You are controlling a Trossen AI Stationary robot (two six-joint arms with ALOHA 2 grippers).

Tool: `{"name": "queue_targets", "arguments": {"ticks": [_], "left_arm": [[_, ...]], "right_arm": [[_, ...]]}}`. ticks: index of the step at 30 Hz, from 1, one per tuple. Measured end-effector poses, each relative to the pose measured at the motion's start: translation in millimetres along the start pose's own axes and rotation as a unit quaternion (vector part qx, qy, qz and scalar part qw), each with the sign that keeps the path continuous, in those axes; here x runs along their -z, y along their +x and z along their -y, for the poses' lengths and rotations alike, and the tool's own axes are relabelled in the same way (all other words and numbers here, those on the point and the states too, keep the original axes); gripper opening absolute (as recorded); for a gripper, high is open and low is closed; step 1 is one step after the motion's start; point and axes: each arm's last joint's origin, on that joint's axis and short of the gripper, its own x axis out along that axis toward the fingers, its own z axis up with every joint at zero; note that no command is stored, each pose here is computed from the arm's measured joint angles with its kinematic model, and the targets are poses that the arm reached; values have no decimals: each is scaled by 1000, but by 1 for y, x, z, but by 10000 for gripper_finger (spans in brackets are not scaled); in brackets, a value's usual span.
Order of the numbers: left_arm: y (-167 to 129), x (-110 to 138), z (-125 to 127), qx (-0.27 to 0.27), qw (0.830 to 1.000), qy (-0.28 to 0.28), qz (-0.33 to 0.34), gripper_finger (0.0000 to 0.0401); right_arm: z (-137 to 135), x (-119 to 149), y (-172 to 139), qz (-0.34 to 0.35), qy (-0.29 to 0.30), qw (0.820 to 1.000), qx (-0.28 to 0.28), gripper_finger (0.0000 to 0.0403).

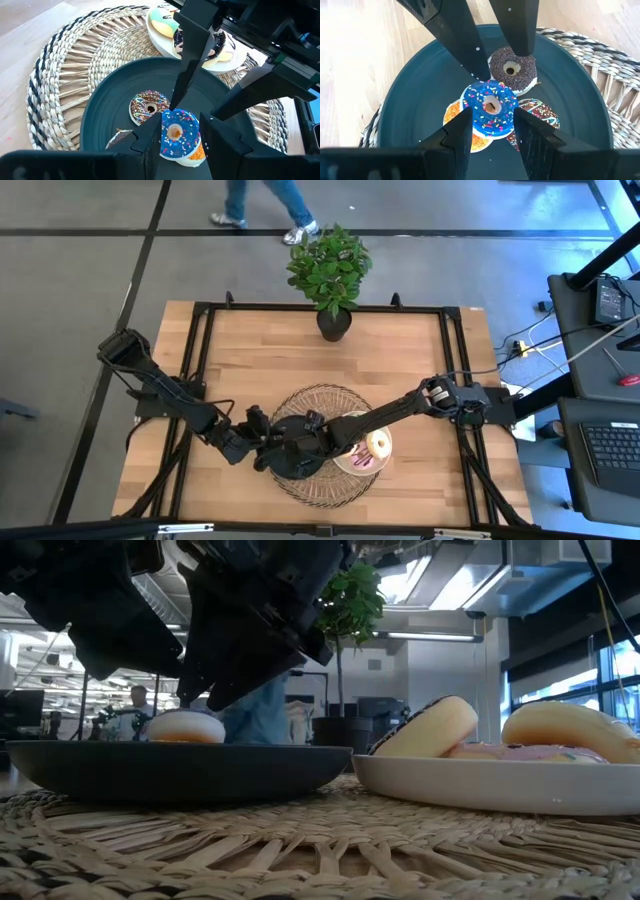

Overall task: Pick & Place donuts
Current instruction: Put the small blue donut on the black plate

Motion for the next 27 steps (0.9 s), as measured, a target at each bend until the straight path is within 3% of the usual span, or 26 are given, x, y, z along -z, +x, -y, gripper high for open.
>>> {"name": "queue_targets", "arguments": {"ticks": [27], "left_arm": [[0, 0, -1, -3, 1000, 6, -1, 127]], "right_arm": [[-1, 6, 10, -4, -6, 1000, 14, 145]]}}
